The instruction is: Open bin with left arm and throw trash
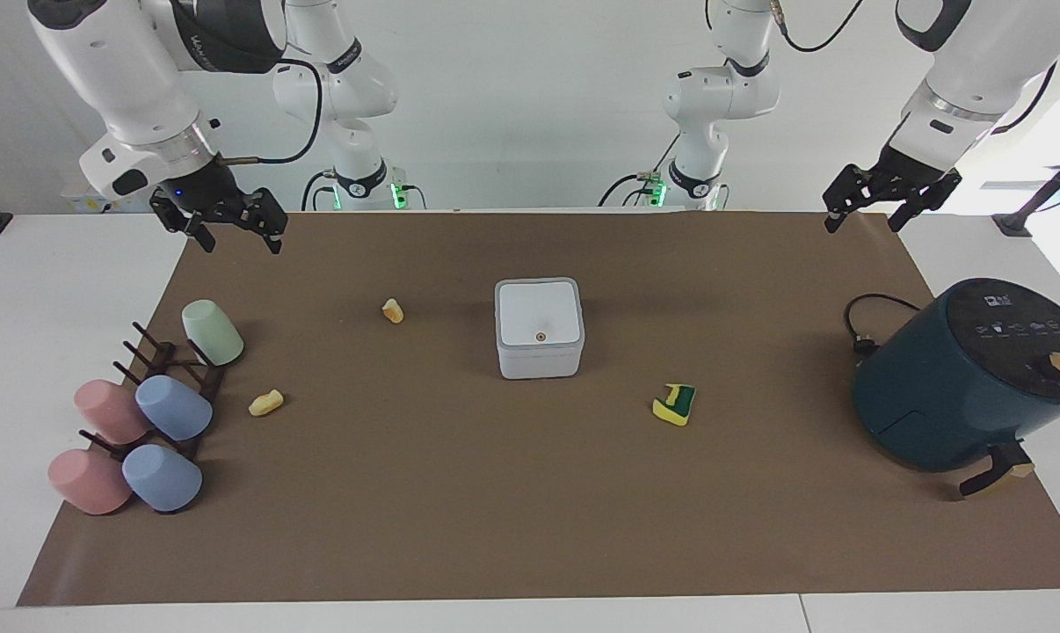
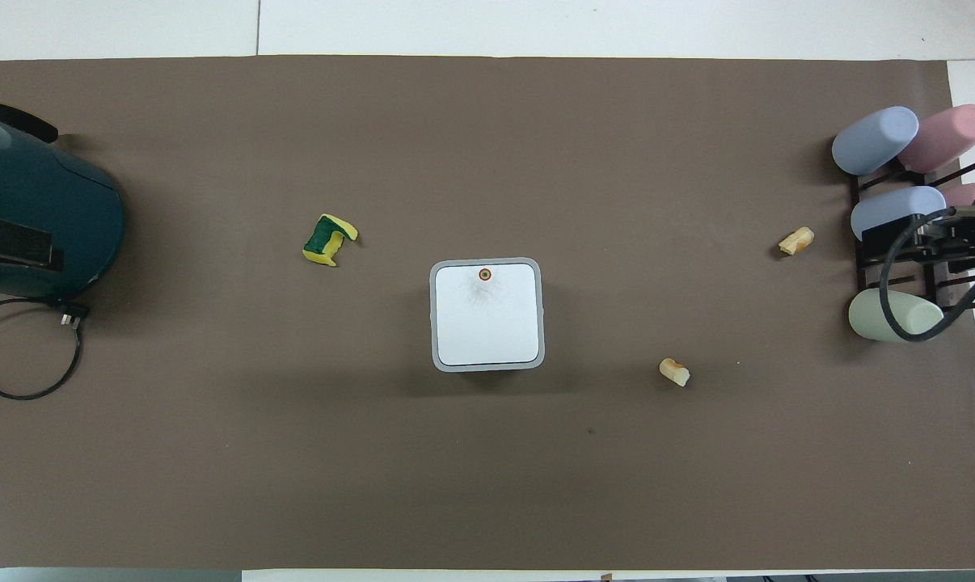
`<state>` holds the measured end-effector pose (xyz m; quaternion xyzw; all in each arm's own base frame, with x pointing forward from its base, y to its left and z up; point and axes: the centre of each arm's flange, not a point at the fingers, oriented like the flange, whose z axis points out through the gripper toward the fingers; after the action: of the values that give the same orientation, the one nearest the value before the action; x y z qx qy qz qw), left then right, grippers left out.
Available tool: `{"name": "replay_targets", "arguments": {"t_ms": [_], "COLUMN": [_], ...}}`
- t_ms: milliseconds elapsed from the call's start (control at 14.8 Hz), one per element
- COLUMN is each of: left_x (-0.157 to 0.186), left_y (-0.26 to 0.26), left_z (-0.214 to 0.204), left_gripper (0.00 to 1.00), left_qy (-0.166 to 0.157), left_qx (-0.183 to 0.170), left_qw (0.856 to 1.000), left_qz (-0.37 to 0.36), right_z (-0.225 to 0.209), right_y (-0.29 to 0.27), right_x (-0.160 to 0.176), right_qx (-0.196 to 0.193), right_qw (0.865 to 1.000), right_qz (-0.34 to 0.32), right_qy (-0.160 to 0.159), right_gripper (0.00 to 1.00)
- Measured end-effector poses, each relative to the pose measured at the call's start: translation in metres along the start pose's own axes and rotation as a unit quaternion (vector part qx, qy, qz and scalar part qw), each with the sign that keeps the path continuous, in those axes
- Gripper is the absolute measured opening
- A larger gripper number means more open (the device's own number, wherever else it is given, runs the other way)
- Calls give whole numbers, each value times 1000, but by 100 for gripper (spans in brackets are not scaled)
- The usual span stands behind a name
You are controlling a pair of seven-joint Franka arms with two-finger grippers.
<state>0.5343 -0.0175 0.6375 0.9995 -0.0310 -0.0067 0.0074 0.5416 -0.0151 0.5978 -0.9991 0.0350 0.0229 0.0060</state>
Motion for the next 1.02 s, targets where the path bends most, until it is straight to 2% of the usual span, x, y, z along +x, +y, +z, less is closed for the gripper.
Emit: {"name": "replay_targets", "arguments": {"t_ms": [406, 609, 677, 812, 948, 1016], "left_x": [0, 0, 0, -3, -7, -11], "left_y": [2, 33, 53, 97, 153, 184], "left_z": [0, 1, 1, 5, 15, 25], "left_gripper": [100, 100, 92, 65, 44, 30], "left_qy": [0, 1, 2, 8, 31, 47], "left_qx": [0, 1, 1, 1, -2, -7], "left_qw": [1000, 1000, 999, 998, 995, 994], "left_qz": [2, 27, 38, 70, 97, 95], "right_z": [0, 0, 1, 4, 16, 26], "right_y": [0, 0, 0, 0, -5, -12], "right_x": [0, 0, -1, -2, -7, -11], "right_qx": [0, 0, 0, 0, 0, 0], "right_qw": [1000, 1000, 1000, 1000, 1000, 1000], "right_qz": [0, 0, 0, 0, -6, -13], "right_qy": [0, -1, -2, -9, -18, -20], "right_gripper": [100, 100, 100, 100, 100, 100]}}
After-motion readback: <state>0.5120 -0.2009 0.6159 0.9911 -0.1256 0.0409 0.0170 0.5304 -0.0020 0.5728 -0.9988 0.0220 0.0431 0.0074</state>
